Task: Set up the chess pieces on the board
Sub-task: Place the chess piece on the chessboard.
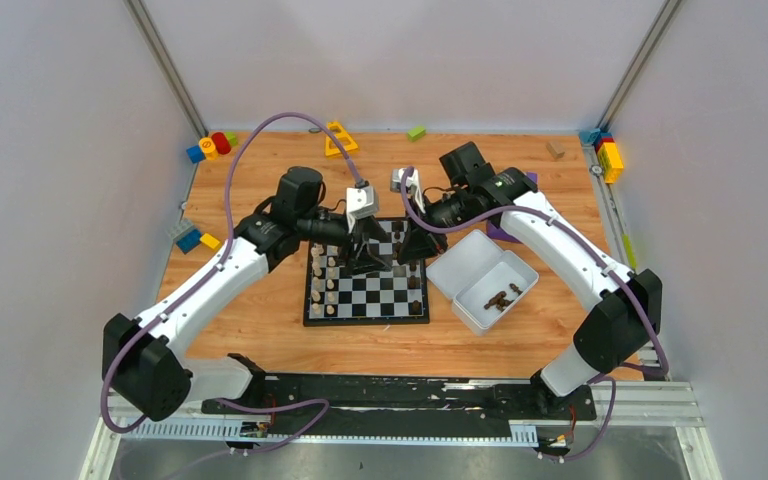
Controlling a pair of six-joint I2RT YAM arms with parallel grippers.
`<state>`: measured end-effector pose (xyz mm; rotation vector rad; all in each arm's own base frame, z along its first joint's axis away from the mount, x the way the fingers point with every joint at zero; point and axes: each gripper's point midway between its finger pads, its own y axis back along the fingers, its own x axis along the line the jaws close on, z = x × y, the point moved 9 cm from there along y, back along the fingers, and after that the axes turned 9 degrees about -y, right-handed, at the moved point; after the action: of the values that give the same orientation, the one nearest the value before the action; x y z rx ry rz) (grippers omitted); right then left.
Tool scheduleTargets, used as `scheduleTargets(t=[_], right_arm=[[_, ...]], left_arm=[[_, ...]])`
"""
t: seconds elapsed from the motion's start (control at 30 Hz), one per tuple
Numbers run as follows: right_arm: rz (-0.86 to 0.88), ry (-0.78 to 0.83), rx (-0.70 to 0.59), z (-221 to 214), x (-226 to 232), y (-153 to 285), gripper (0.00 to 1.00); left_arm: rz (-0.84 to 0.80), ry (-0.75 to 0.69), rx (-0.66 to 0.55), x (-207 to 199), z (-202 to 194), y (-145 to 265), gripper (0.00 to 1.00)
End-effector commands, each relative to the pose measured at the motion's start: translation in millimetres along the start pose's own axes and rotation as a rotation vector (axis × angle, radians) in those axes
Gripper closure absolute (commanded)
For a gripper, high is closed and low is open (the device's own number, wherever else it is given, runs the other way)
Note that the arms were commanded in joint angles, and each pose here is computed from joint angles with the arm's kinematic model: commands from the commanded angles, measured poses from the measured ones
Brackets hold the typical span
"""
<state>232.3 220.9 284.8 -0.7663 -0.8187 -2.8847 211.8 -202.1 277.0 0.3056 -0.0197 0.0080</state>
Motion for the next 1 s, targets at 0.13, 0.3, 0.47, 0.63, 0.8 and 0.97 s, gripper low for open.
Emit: scheduleTargets(t=[0.13,0.3,0.47,0.63,0.8,0.97], right_arm=[[0.047,0.064,-0.066,18.6,10.9,3.6,0.95],[0.042,0.062,-0.068,19.0,12.4,4.4,0.96],[0.036,0.060,-0.068,18.9,11.3,3.8,0.96],[0.040,0.054,-0.069,19.6,10.1,2.7,0.96],[0.038,0.048,-0.066,19.5,8.9,2.0,0.96],[0.037,0.049,-0.068,20.2,8.6,2.0,0.95]], left_arm=[[-0.042,-0.147,-0.043,4.3,17.1,-8.6,0.29],[-0.045,-0.158,-0.052,4.3,20.5,-9.9,0.41],[-0.049,-0.161,-0.052,2.9,20.1,-10.3,0.47],[-0.051,-0.163,-0.053,2.6,20.9,-10.6,0.52],[-0.055,-0.164,-0.056,2.8,21.5,-10.8,0.59],[-0.058,-0.163,-0.054,2.0,20.9,-11.1,0.68]])
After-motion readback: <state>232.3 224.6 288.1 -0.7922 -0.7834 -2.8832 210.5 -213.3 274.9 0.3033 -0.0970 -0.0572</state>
